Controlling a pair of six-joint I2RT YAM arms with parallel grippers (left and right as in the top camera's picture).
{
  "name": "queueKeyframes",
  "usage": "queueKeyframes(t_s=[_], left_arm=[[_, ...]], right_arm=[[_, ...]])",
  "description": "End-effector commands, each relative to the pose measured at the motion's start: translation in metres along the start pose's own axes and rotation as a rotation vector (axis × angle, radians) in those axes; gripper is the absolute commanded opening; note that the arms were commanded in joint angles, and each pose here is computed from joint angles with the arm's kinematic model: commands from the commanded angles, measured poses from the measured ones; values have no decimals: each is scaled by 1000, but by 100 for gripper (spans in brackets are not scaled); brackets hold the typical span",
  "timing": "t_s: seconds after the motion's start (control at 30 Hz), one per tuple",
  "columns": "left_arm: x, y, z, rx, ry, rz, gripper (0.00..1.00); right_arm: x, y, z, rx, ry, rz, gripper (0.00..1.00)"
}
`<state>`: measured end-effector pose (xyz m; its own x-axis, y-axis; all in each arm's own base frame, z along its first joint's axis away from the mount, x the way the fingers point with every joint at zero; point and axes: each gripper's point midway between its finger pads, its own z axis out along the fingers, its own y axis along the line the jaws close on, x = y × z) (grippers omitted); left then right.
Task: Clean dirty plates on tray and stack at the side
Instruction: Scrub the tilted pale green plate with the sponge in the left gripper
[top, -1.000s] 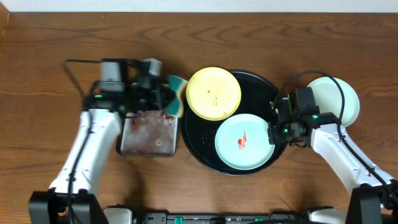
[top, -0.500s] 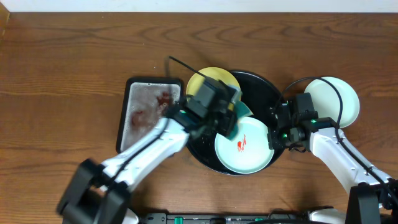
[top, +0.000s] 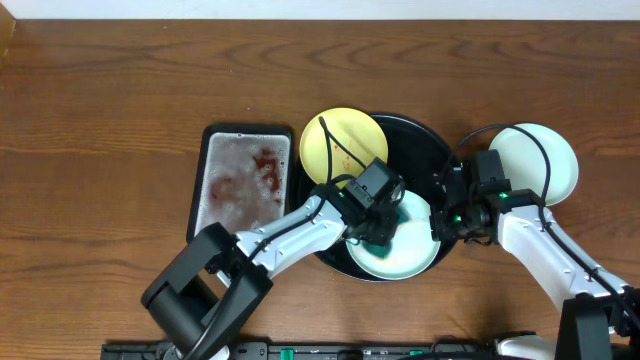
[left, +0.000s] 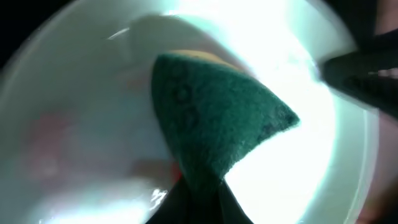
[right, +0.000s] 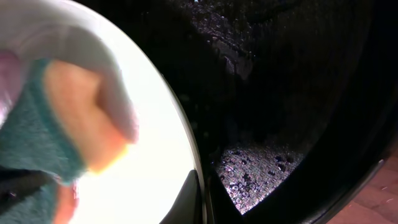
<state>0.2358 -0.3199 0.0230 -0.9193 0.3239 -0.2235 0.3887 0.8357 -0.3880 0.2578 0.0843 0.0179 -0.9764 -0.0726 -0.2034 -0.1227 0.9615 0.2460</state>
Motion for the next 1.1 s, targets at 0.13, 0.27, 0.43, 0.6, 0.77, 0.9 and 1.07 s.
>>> queueKeyframes(t_s=[0.13,0.27,0.43,0.6,0.77,0.9,1.07], left_arm=[[-11,48,-18,-219,-72,-57,7],[-40,7,-30,-70,-191,-17,7],[-43,-10,-21,-24,-216,-74,8],[-26,-12,3,-41,-155,-95,7],[-7,-5,13,-86,-84,-48,7],[3,35,-3,-270,-63,-63,7],[-18,31,-34,-254,-158,-49,7]], right_arm=[[0,3,1,-5,-1,0,1],[0,3,1,-5,-1,0,1],[0,3,1,-5,-1,0,1],[0,3,1,-5,-1,0,1],[0,3,1,-5,0,0,1],[0,3,1,-5,-1,0,1],[-1,2,1,-4,-4,0,1]])
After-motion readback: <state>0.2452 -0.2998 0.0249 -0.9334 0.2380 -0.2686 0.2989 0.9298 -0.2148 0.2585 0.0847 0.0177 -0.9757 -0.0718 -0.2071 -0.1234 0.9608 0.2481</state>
